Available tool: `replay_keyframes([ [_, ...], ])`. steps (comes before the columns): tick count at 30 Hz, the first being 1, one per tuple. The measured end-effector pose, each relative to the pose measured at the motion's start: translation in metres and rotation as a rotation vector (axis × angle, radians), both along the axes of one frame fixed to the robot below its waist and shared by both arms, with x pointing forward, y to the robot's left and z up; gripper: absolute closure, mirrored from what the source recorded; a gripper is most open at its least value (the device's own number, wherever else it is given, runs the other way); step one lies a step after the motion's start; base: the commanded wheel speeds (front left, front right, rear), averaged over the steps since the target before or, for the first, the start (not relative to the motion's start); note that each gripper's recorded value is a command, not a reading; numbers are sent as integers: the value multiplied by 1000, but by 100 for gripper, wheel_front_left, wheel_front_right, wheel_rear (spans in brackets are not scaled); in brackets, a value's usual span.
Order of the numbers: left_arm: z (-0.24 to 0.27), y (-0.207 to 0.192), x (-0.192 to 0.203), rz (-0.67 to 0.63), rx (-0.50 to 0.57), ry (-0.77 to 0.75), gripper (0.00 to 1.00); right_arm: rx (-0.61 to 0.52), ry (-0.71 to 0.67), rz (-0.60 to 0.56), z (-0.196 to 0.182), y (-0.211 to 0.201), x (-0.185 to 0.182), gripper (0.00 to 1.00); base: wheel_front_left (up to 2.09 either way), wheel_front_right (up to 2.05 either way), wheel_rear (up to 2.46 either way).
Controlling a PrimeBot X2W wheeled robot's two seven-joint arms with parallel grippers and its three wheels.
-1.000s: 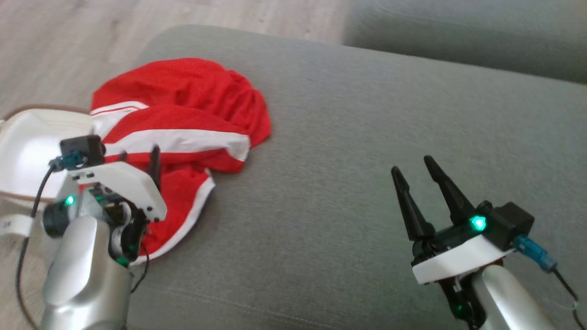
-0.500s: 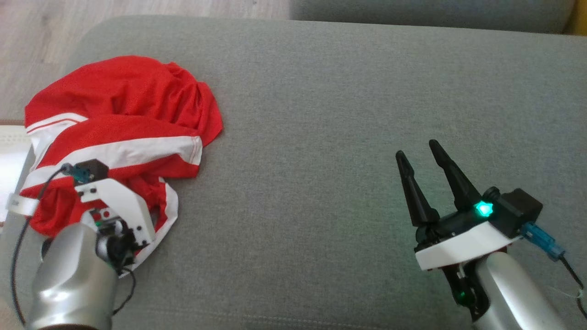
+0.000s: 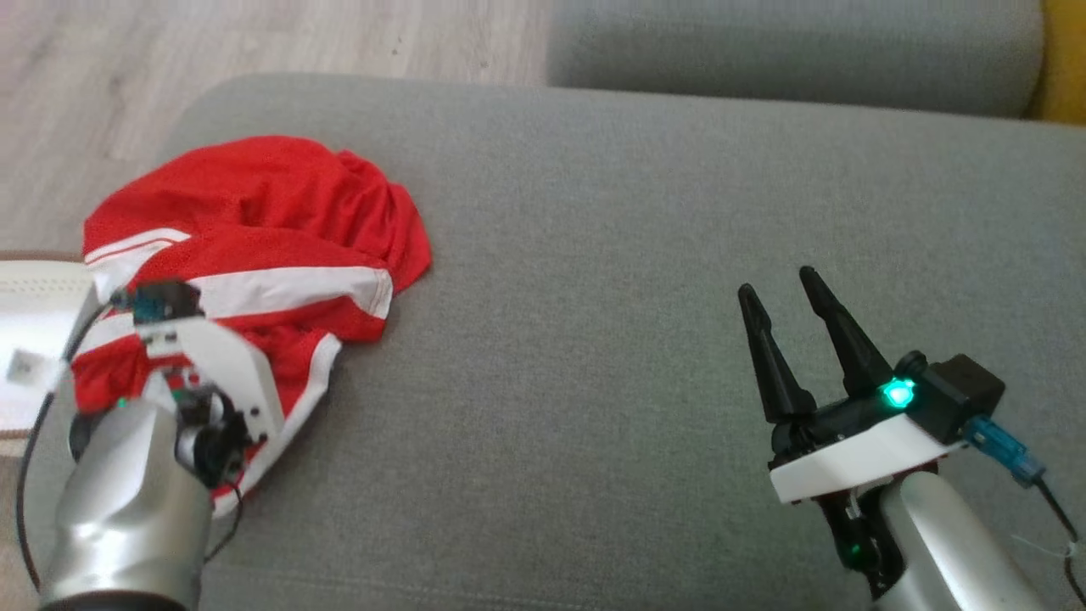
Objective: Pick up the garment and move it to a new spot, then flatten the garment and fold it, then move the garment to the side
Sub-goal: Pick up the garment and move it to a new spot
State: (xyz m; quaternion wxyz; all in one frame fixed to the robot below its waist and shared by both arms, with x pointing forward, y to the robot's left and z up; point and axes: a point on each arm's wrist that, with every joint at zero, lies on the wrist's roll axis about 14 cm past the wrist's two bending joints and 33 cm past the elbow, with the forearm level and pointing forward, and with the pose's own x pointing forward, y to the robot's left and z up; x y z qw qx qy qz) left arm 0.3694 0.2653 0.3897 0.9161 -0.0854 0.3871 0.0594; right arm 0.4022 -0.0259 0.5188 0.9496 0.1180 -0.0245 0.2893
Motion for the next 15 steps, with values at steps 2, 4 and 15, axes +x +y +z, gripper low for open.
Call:
replay_keyframes([
  [2, 25, 2, 12, -22, 34, -82, 100, 7, -16, 3, 7, 3, -3, 0, 0, 0, 0],
  [4, 59, 5, 27, -62, 102, -181, 100, 17, -26, 4, 13, 6, -7, 0, 0, 0, 0],
  [15, 233, -99, 77, -346, 132, -679, 100, 20, -47, -111, 21, -32, -22, 0, 0, 0, 0],
])
